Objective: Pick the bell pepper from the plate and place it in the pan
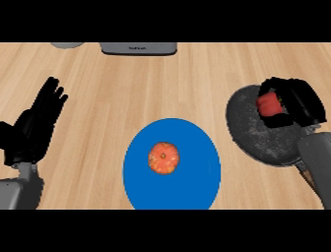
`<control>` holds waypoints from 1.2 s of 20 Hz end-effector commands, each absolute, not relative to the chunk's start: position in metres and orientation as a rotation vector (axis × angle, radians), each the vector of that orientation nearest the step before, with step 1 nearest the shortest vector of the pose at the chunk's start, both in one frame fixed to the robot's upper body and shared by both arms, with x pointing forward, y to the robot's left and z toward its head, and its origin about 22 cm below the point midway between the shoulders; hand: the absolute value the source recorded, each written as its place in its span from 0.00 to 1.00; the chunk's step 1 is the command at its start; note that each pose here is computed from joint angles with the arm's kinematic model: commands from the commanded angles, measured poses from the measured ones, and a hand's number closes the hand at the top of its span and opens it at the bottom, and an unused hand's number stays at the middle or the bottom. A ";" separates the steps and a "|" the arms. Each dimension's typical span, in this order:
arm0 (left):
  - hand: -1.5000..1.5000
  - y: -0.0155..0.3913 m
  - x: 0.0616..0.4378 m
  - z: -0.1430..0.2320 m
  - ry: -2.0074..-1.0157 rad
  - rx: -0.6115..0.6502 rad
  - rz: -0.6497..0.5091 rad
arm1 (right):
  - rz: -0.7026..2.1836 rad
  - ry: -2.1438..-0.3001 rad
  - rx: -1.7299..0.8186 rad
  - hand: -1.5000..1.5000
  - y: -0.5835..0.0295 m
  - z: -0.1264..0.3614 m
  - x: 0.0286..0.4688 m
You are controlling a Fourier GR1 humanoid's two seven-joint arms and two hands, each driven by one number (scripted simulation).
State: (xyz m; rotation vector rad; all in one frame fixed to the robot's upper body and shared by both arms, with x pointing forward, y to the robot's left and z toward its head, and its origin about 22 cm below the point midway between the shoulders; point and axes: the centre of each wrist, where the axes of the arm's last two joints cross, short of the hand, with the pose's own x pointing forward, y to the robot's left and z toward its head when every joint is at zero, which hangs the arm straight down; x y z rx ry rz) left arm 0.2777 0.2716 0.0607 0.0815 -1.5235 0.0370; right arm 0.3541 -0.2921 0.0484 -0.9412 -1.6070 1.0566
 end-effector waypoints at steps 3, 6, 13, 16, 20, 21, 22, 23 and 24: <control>0.50 0.264 0.284 0.066 -1.514 0.077 0.036 | 0.943 -1.367 -0.853 0.00 -0.294 0.009 0.365; 0.50 0.257 0.286 0.063 -1.527 0.087 0.041 | 0.946 -1.388 -0.763 0.00 -0.312 0.020 0.384; 0.50 0.276 0.271 0.069 -1.515 0.102 0.025 | 0.763 -1.577 -0.649 0.00 -0.356 0.016 0.370; 0.50 0.286 0.271 0.061 -1.535 0.086 0.037 | 0.576 -1.649 -0.555 0.00 -0.367 0.023 0.374; 0.50 0.273 0.267 0.060 -1.505 0.103 0.031 | 0.392 -1.665 -0.429 0.00 -0.414 0.018 0.348; 0.50 0.273 0.273 0.057 -1.509 0.099 0.048 | 0.347 -1.678 -0.393 0.00 -0.425 0.028 0.348; 0.50 0.280 0.272 0.051 -1.534 0.100 0.042 | 0.328 -1.673 -0.380 0.00 -0.434 0.031 0.345; 0.50 0.274 0.275 0.055 -1.525 0.092 0.053 | 0.303 -1.683 -0.371 0.00 -0.456 0.028 0.329; 0.50 0.265 0.271 0.049 -1.518 0.113 0.049 | 0.321 -1.724 -0.317 0.00 -0.476 0.049 0.324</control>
